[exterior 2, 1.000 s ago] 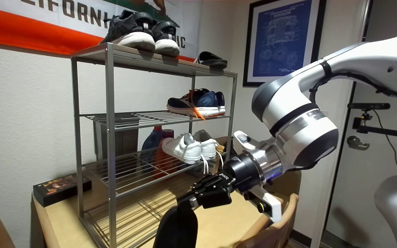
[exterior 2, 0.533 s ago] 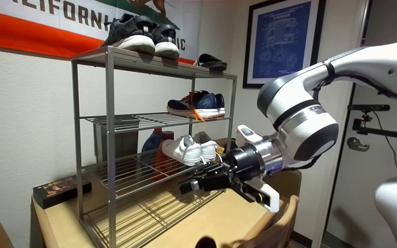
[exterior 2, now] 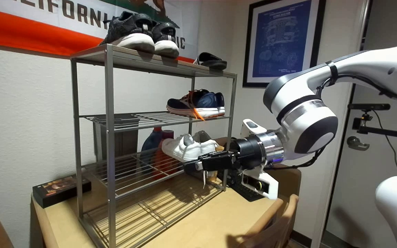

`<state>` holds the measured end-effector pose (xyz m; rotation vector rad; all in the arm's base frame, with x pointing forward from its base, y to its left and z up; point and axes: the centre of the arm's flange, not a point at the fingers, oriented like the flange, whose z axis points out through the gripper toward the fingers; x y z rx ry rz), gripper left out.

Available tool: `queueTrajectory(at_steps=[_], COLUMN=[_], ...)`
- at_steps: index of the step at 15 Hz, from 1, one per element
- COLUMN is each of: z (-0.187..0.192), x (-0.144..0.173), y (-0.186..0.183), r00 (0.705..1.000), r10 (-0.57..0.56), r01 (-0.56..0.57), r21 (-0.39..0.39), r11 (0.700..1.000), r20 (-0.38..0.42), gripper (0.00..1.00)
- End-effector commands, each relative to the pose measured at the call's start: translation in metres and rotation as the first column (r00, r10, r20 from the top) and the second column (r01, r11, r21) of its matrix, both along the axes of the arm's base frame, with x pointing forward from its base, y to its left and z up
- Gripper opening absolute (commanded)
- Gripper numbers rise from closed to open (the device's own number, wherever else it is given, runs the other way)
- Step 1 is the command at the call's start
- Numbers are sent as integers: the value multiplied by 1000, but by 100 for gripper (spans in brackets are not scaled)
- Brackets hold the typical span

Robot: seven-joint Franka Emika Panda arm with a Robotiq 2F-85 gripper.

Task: Put the slide on the lower shelf onto the top shelf

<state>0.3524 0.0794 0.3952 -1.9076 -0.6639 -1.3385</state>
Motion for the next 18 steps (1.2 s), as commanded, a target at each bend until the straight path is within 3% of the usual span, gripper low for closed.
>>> queueTrajectory(at_steps=[1, 8, 9, 10, 18], z=[-5, -56, -64, -51, -57], x=[4, 30, 33, 12, 12], y=[-5, -15, -16, -18, -17], r00=[1000, 985, 981, 988, 986], r10=[-2, -17, -17, -31, -26], r01=[2, 16, 15, 30, 22], r21=[13, -10, -11, -11, -28], r11=[1000, 1000, 1000, 999, 999], r20=[-2, -173, -196, -148, -162], gripper=[47, 99, 100, 100, 100])
